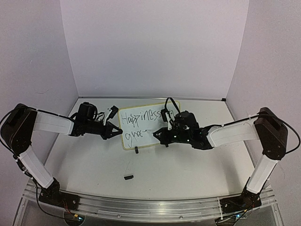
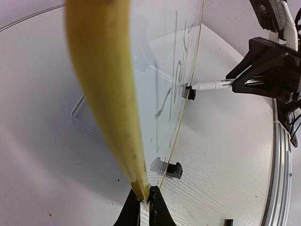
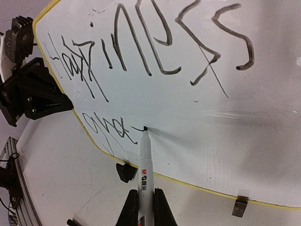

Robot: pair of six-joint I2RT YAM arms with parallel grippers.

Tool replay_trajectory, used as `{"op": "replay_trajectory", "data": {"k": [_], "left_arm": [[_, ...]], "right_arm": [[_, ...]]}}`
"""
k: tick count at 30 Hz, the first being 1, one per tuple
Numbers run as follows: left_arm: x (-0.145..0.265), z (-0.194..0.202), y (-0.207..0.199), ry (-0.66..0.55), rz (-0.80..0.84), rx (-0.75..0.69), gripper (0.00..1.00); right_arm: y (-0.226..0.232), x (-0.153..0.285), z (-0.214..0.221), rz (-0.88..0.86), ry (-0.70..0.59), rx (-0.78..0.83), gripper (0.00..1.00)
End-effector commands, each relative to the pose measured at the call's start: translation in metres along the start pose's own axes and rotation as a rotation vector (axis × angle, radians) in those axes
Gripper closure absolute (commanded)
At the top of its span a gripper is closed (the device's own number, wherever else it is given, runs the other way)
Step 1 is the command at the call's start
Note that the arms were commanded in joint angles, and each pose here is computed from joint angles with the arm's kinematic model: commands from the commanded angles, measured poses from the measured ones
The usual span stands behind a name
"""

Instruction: Write a sentence on the whiteboard

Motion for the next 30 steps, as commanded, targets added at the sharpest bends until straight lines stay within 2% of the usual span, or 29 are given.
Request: {"op": "replay_trajectory", "data": {"k": [1, 6, 20, 30], "left_arm": [[0.002, -0.007, 0.006, -0.005, -0.086, -0.025, 1.00], [0.002, -0.006, 0.007, -0.004, -0.086, -0.024, 1.00], [0.002, -0.006, 0.007, -0.001, -0.087, -0.023, 1.00], [0.002, -0.006, 0.007, -0.001, -0.088, -0.023, 1.00]], "right_arm": [[0.008, 0.013, -0.020, -0.054, -0.060, 0.030, 1.00], [0.014, 0.014, -0.028, -0.090, -0.078, 0.043, 1.00], [0.004, -0.005, -0.029, -0.038, -0.071, 0.040, 1.00], [-0.005, -0.008, -0.007, -0.023, -0.011, -0.005, 1.00]]}}
Point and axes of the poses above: each gripper's point midway between its finger pads, its own x axis back along the fingers, its own y axis along the line the jaws close on, z = x × y, the point moved 10 cm from there along x, back along the fingers, and after that the axes turned 6 degrees about x, right-handed, at the moved point
